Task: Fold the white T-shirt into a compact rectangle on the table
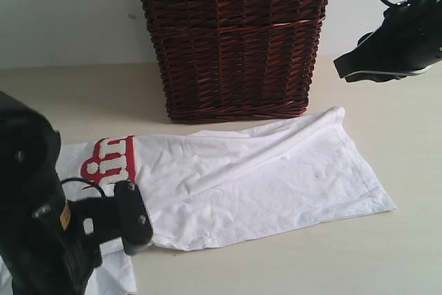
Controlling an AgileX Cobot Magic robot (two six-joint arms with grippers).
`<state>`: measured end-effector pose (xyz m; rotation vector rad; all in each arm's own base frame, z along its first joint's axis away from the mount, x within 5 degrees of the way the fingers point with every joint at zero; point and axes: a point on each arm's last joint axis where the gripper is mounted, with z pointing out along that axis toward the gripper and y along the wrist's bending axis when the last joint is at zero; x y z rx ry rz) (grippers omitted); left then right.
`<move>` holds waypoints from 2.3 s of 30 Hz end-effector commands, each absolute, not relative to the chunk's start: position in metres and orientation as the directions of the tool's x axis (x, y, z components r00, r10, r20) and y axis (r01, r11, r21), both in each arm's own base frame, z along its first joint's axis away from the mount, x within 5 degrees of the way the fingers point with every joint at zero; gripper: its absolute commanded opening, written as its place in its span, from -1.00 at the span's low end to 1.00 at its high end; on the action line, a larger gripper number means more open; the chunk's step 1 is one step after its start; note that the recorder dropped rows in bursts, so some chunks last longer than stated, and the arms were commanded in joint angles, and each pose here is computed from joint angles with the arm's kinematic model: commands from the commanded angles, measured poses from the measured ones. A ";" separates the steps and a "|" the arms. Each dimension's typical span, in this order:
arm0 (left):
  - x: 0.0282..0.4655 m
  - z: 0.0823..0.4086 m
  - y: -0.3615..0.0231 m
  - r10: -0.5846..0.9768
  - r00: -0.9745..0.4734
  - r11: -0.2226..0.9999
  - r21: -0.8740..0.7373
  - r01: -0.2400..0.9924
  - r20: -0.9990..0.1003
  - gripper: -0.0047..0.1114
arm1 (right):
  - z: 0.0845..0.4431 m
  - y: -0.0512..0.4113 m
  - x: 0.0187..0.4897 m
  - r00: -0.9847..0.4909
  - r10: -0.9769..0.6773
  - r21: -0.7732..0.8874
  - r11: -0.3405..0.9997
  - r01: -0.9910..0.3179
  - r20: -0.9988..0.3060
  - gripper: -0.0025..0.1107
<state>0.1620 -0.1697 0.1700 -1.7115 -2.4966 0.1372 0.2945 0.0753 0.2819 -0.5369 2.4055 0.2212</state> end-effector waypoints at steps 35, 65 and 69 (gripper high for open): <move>0.278 0.147 -0.101 0.612 -0.783 0.759 -0.199 0.620 -0.109 0.19 | 0.233 0.082 0.312 -0.763 -0.429 0.054 0.856 -0.515 -0.483 -0.51; 0.301 0.143 -0.101 0.743 -0.664 0.654 -0.122 0.746 -0.079 -0.92 | 0.233 0.082 0.311 -0.762 -0.434 0.055 0.852 -0.520 -0.480 -0.51; 0.300 0.164 -0.101 0.739 -0.661 0.655 -0.093 0.750 -0.130 -0.92 | 0.233 0.083 0.310 -0.769 -0.427 0.071 0.853 -0.517 -0.476 -0.51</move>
